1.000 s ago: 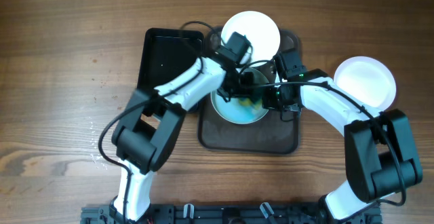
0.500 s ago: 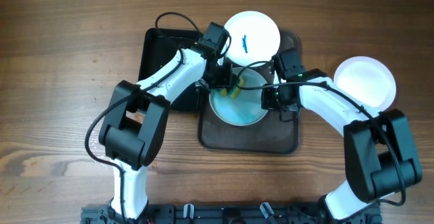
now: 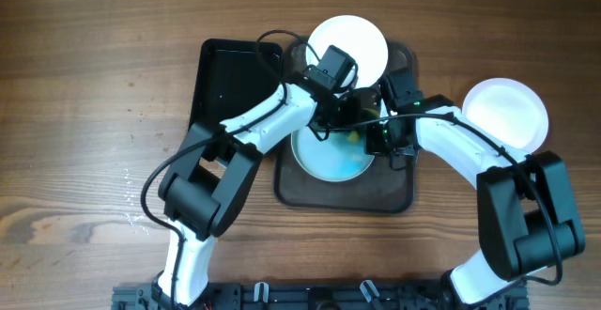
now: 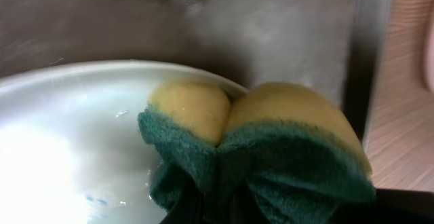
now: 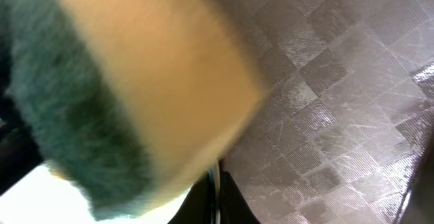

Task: Clean dirty plates on tray and stack at the side
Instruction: 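Scrub the plate held by the right gripper with the sponge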

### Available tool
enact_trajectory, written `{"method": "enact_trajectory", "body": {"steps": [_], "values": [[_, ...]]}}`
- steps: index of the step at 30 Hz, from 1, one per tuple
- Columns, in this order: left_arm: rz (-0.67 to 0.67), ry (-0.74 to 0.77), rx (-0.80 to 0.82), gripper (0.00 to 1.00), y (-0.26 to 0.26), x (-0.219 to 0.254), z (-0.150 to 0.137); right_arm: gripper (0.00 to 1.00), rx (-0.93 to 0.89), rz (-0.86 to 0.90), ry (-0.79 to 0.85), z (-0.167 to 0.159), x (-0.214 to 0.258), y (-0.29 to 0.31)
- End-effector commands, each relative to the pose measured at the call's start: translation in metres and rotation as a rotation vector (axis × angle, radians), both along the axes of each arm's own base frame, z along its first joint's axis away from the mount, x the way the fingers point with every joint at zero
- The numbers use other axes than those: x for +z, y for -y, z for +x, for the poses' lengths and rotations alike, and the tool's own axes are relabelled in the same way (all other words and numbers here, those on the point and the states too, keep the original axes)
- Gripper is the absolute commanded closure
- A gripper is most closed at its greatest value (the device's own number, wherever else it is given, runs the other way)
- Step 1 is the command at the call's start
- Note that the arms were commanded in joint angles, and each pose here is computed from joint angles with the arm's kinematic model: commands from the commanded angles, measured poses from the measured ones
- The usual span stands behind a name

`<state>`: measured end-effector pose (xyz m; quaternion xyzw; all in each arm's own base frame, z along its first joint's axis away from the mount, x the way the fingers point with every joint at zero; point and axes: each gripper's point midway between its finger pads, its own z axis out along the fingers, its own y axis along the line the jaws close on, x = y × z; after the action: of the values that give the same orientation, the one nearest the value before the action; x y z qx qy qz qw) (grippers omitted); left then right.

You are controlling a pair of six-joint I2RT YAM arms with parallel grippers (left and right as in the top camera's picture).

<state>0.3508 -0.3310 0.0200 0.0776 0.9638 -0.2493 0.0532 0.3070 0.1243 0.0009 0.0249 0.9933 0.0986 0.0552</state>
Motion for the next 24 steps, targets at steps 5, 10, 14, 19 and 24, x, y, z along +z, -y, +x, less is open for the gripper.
{"method": "enact_trajectory", "body": {"steps": [5,10,14,19,24], "values": [[0.524,0.039,0.176,0.96,-0.173,-0.024,0.040,0.96,0.033,-0.087,-0.074,-0.021,-0.022,0.015],[0.316,-0.006,0.140,0.96,-0.141,-0.010,0.036,0.96,0.033,-0.087,-0.073,-0.021,-0.022,0.015],[-0.033,-0.097,-0.046,0.96,-0.042,-0.003,0.001,0.96,0.031,-0.087,-0.074,-0.021,-0.022,0.015],[-0.072,-0.181,-0.171,0.96,0.001,-0.020,-0.042,0.96,0.029,-0.087,-0.076,-0.021,-0.022,0.015],[0.024,-0.237,-0.076,0.96,-0.044,-0.027,-0.032,0.96,0.029,-0.087,-0.076,-0.021,-0.022,0.015]]}}
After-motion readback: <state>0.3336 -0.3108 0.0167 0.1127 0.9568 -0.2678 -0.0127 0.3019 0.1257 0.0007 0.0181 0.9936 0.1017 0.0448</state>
